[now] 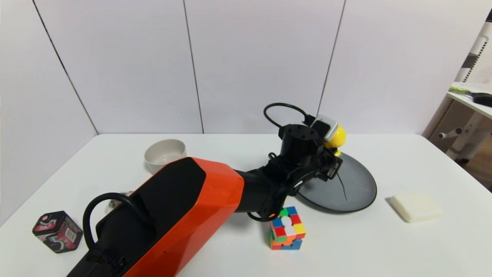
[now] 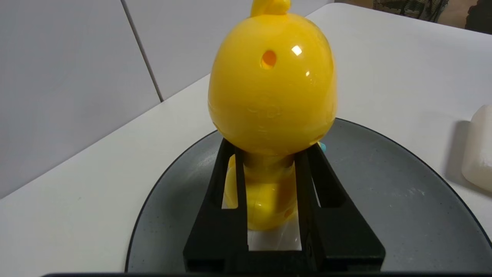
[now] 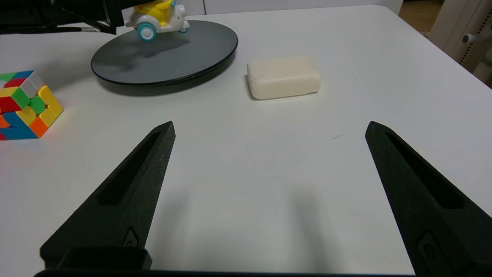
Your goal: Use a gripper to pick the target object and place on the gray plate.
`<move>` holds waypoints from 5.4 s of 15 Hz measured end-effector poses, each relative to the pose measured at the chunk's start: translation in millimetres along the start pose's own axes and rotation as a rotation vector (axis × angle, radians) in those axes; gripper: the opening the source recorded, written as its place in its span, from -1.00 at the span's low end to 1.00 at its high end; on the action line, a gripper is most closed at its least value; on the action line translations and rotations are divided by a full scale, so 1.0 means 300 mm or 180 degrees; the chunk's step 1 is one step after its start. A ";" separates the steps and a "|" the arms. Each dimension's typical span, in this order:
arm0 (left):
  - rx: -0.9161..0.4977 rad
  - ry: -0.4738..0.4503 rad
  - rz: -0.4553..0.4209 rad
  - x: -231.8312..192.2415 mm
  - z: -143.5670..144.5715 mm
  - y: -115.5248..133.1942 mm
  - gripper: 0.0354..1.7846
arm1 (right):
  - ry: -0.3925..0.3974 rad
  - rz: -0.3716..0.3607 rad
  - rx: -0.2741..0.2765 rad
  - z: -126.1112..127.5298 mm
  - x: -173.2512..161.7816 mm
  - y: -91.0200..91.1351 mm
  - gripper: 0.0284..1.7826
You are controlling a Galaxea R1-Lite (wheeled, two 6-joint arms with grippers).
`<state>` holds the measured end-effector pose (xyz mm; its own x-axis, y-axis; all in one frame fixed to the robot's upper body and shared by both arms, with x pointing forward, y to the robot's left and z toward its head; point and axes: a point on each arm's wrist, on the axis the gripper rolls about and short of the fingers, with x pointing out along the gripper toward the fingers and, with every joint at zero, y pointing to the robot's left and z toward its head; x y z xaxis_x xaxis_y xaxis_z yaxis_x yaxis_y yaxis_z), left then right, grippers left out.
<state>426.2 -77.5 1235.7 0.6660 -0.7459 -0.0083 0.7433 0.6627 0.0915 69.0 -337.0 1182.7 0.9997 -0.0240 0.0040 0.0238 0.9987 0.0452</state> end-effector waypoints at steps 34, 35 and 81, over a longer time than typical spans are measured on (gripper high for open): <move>0.0016 0.0236 0.0482 -1.106 0.358 0.189 0.85 | 0.0000 -0.0001 0.0001 0.000 0.000 0.000 0.92; 0.0019 0.0198 0.0660 -1.179 0.347 0.214 0.86 | 0.0000 0.0000 0.0003 0.000 0.000 0.000 0.92; -0.0353 0.0045 0.2715 -1.814 -0.193 0.007 0.89 | 0.0003 0.0002 -0.0006 0.000 0.000 0.000 0.92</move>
<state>69.0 333.7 1182.9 0.9999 0.0104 0.0066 -0.0103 0.9996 -0.0258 69.1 -337.0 1182.7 0.9997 -0.0234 0.0032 0.0232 0.9988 0.0433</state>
